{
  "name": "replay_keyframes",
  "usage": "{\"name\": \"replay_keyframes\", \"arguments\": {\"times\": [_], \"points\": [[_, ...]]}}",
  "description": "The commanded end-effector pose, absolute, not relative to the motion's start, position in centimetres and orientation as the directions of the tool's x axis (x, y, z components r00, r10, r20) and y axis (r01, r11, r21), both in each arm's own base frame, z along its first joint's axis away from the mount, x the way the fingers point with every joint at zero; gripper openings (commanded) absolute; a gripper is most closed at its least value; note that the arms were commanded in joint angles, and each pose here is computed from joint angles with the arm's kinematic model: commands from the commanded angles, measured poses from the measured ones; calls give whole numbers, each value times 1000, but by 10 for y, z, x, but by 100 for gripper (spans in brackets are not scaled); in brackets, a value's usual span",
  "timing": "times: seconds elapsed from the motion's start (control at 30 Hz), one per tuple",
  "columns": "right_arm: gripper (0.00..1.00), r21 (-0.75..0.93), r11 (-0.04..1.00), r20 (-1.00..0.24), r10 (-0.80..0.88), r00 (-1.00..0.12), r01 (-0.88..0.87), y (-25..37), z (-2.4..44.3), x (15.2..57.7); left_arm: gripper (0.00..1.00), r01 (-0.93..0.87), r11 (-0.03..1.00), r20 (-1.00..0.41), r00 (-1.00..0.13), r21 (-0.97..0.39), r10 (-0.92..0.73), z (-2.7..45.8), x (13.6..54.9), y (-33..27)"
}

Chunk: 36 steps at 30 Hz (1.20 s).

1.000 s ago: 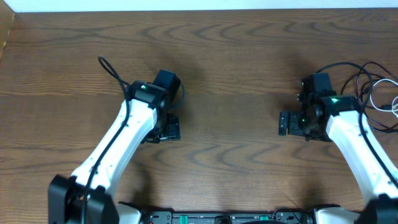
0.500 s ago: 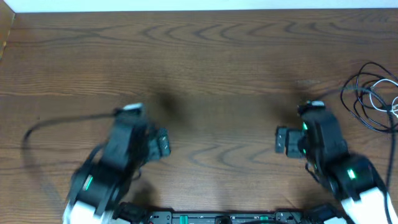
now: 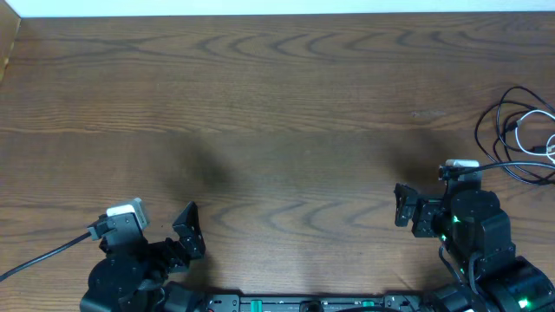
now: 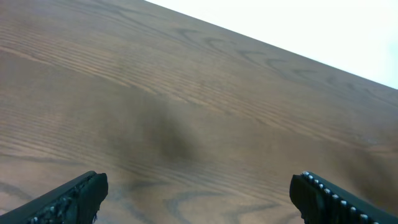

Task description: Untangle cables

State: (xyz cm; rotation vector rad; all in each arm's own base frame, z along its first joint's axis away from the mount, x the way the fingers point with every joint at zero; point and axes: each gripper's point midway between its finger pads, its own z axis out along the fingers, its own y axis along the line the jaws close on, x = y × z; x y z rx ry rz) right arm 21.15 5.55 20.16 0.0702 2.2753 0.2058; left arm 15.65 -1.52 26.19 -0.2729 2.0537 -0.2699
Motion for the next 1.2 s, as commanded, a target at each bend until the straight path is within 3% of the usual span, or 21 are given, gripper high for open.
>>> {"name": "replay_keyframes", "arguments": {"times": [0.0, 0.57, 0.83, 1.0, 1.17], "points": [[99, 172, 985, -745, 128, -655, -4, 54, 200, 211, 98, -97, 954, -824, -483, -285, -295, 256, 155, -12], [99, 169, 986, -746, 127, -654, -2, 54, 200, 211, 99, -98, 954, -823, -486, -283, -294, 255, 155, -12], [99, 103, 984, -783, 170, -598, 145, 12, 193, 212, 99, -98, 954, -823, -486, -283, -294, 255, 155, -12], [99, 179, 964, -830, 254, -497, 194, -2, 187, 213, 99, -98, 954, -823, -486, -283, -294, 255, 155, -12], [99, 247, 955, -907, 288, -307, 166, -6, 193, 226, 99, -98, 954, -823, -486, -283, -294, 255, 155, -12]]}}
